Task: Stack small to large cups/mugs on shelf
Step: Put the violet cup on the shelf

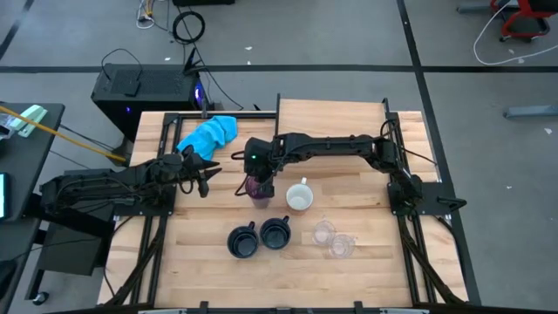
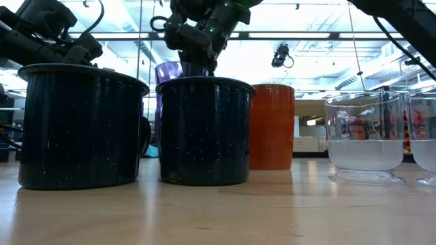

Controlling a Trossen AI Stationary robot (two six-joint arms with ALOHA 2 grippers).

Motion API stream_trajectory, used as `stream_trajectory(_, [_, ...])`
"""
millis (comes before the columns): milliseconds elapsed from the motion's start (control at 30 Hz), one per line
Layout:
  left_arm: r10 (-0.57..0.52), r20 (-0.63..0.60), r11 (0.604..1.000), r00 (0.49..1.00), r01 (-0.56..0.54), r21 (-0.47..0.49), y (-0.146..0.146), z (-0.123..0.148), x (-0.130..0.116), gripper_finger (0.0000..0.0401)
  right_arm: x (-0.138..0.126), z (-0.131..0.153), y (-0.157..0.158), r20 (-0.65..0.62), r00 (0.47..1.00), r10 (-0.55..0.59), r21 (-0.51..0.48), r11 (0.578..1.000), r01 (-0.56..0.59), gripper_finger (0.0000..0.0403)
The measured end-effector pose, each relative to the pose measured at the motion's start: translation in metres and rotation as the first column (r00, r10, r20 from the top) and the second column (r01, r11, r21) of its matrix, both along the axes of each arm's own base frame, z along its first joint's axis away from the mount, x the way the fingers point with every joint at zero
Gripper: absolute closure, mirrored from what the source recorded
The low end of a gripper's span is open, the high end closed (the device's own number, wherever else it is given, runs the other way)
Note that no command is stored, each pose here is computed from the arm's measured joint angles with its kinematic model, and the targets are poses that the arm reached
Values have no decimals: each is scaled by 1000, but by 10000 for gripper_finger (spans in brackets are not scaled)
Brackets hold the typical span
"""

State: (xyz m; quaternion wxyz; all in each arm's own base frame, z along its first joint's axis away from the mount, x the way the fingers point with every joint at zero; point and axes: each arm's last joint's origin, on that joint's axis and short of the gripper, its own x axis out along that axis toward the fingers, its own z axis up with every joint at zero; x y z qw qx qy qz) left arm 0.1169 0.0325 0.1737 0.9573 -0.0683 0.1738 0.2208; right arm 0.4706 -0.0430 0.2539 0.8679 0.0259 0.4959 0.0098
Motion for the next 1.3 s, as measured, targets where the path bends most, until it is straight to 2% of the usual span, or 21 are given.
stream_trajectory(233, [-1,0,1000,1000,1,0,0,0,0,287,-1,2,-7,6,1000,-10,0,1000,10,390])
stream_trajectory(833, [-1,-3,1000,1000,1,1,0,0,0,291,-7,9,-14,2,1000,-24,-9,1000,24,392])
stream_trajectory(1300, [-1,-3,1000,1000,1,0,0,0,0,283,-15,15,-17,-51,998,-27,18,999,28,396])
